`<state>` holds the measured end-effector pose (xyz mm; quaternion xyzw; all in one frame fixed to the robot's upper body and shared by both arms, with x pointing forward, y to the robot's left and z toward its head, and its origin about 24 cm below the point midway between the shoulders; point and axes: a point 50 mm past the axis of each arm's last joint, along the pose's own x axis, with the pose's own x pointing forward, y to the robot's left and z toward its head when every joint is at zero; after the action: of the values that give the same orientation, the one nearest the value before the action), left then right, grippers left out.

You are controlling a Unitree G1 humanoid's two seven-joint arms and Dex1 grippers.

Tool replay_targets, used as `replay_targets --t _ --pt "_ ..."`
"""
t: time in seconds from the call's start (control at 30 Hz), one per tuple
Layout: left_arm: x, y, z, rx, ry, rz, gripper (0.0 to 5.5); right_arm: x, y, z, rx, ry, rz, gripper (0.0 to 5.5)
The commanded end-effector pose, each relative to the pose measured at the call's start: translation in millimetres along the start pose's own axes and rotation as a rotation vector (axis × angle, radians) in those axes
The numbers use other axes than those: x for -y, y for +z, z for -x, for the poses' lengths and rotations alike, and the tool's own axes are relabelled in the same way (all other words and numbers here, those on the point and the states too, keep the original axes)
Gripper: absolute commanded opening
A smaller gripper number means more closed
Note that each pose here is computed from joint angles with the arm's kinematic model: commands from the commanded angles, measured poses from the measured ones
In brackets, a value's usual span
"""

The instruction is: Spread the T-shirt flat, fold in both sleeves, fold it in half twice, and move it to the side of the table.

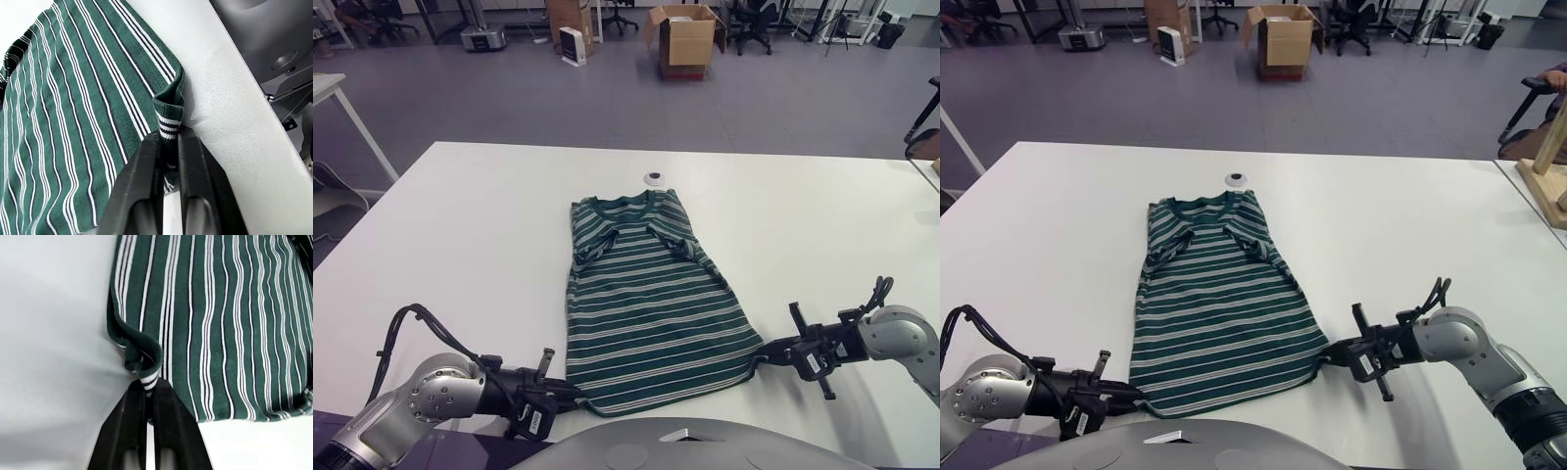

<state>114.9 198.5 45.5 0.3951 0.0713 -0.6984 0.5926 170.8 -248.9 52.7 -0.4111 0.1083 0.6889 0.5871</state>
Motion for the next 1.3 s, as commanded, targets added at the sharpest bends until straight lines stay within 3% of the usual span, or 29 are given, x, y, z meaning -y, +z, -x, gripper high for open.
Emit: replay_targets --t 0.03,0.17,0.3,0.4,0.57,0.67,0.8,0.93,1.13,1.3 --pt "0 -6 1 0.004 0.004 0.16 0.02 2 7 1 0.047 0.003 -0.105 0.0" --pt "-21 0 29 0.073 0.025 0.385 0.02 9 23 22 0.11 0.054 -0.341 0.0" --pt "-48 31 63 0.251 0.004 0.588 0.02 20 54 60 0.22 0.17 -0.599 0.0" --pt "-58 55 76 0.407 -0.074 0.697 0.02 24 73 80 0.29 0.252 -0.67 0.0" --pt "-72 76 88 0.534 -0.103 0.752 0.02 38 81 110 0.327 0.161 -0.725 0.0" --pt "-94 59 85 0.497 0.008 0.716 0.02 56 64 112 0.31 0.03 -0.744 0.0" --pt "-156 11 75 0.442 0.256 0.668 0.02 88 32 106 0.315 -0.145 -0.802 0.0" --pt "-198 -27 56 0.4 0.372 0.688 0.02 116 -6 96 0.278 -0.326 -0.894 0.0" --pt "-204 -73 34 0.301 0.436 0.778 0.02 146 -41 54 0.18 -0.421 -0.953 0.0" --pt "-203 -78 46 0.381 0.47 0.829 0.02 159 -46 41 0.179 -0.435 -0.96 0.0"
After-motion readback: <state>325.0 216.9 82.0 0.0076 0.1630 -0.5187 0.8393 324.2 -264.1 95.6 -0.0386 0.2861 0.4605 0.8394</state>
